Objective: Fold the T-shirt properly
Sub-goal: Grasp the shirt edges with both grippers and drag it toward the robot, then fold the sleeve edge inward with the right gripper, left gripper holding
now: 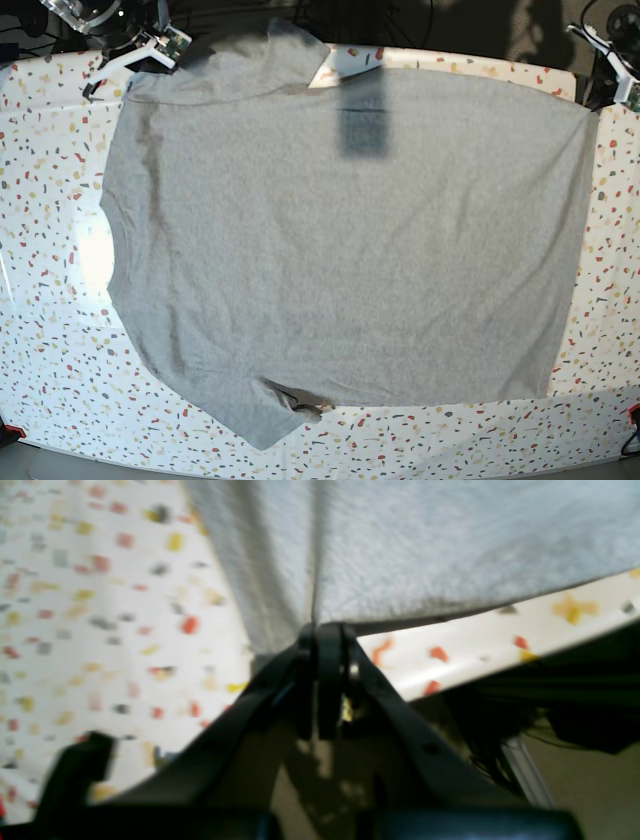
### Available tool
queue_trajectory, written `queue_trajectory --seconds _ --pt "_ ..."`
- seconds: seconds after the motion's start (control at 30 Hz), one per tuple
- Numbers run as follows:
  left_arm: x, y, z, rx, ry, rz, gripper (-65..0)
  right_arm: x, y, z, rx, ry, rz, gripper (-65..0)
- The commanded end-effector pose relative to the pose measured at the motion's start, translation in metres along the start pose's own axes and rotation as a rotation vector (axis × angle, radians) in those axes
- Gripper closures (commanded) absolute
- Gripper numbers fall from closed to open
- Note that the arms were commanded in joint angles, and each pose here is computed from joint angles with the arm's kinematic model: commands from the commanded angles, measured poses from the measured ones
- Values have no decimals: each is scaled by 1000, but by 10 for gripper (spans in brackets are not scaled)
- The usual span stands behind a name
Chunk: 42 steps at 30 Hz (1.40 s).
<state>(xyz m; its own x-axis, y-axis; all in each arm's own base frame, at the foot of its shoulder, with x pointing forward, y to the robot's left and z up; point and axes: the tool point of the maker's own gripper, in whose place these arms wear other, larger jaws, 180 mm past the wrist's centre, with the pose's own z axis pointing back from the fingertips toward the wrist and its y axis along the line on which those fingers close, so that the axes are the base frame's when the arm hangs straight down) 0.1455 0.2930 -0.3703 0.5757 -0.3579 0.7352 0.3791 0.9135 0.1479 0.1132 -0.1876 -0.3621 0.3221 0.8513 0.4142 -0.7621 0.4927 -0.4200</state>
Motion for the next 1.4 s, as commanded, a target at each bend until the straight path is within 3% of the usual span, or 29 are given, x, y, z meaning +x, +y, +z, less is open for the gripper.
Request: queue_trajectory --seconds 0.0,0.13,0.23,0.5,0.63,0.87,0.97,1.37 --pt "14 10 4 20 -50 -19 0 10 -11 2 -33 -34 6 0" --pt "30 16 7 40 -125 -25 0 23 -34 -4 -93 -77 -7 0" --pt "43 23 0 57 -157 -33 0 37 -53 -10 -117 -122 -79 0" --pt "75 49 -21 118 -190 -52 0 48 -104 -33 -240 -182 -140 0" --pt "86 52 -35 111 -222 -40 0 50 -123 -47 -254 -223 -194 0" --pt "71 57 -87 104 -146 -24 0 42 -156 -68 -295 -222 -276 0" --pt "69 59 -104 96 -125 -21 0 43 -155 -81 -258 -232 -280 0" --pt "64 90 -129 146 -66 4 0 55 -173 -130 -246 -220 -349 0"
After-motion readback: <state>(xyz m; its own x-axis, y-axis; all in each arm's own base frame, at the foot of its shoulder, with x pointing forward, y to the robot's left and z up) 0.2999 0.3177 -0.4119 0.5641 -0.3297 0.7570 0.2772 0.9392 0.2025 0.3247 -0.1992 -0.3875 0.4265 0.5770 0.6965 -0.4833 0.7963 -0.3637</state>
